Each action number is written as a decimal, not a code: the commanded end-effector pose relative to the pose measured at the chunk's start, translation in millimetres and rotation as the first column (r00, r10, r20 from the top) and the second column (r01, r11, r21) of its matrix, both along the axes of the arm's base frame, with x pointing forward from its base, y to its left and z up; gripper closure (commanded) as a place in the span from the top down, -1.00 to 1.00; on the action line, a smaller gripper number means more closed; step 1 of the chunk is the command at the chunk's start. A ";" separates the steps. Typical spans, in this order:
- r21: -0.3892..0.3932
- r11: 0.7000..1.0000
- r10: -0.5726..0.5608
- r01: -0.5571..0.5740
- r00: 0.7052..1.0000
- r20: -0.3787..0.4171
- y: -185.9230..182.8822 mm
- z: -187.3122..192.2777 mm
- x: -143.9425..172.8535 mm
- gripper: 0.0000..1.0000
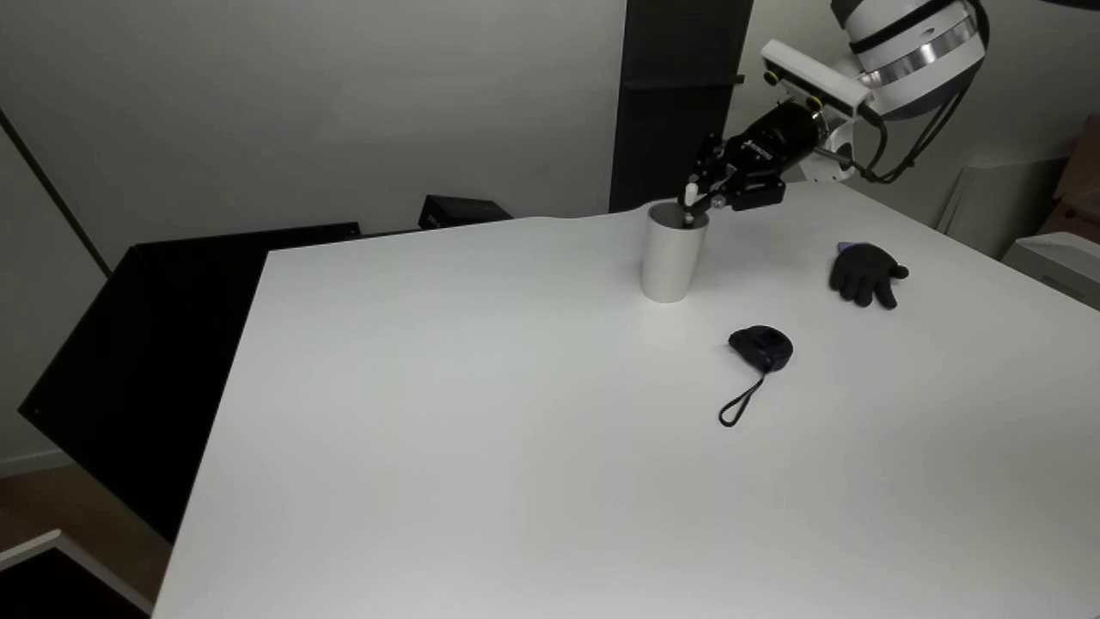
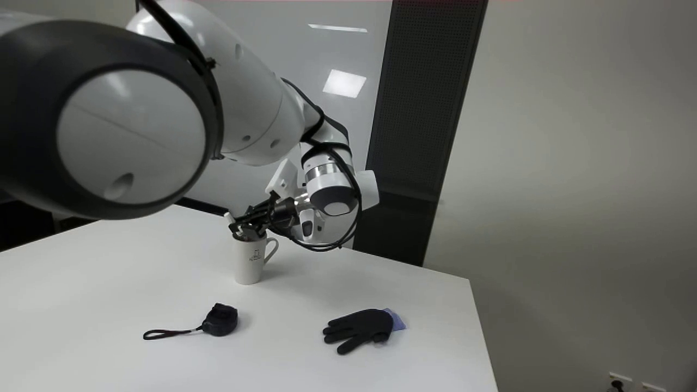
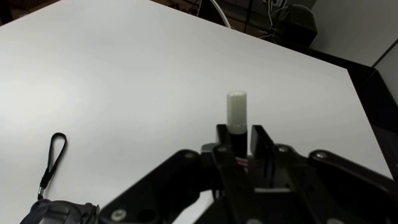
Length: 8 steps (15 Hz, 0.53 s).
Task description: Pick up the pen and put it in the mug cup
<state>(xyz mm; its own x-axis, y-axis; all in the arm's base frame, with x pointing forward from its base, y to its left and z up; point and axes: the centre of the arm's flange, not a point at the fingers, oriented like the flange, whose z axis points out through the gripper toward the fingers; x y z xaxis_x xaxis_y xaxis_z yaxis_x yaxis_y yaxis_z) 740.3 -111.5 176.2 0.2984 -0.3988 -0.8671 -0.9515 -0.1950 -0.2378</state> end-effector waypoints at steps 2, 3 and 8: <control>-0.112 0.991 0.080 -0.076 0.996 0.034 7.7 35.8 16.7 0.43; -0.170 0.981 0.104 -0.094 0.993 0.050 11.7 46.3 15.7 0.54; -0.395 0.904 0.213 -0.164 0.974 0.082 37.1 96.4 1.3 0.99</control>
<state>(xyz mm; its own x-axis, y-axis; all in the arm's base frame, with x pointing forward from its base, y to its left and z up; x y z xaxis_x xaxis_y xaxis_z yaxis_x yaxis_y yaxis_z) 755.4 -87.5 240.8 0.4369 -0.5559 -0.7072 -0.8874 -0.3949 -0.2378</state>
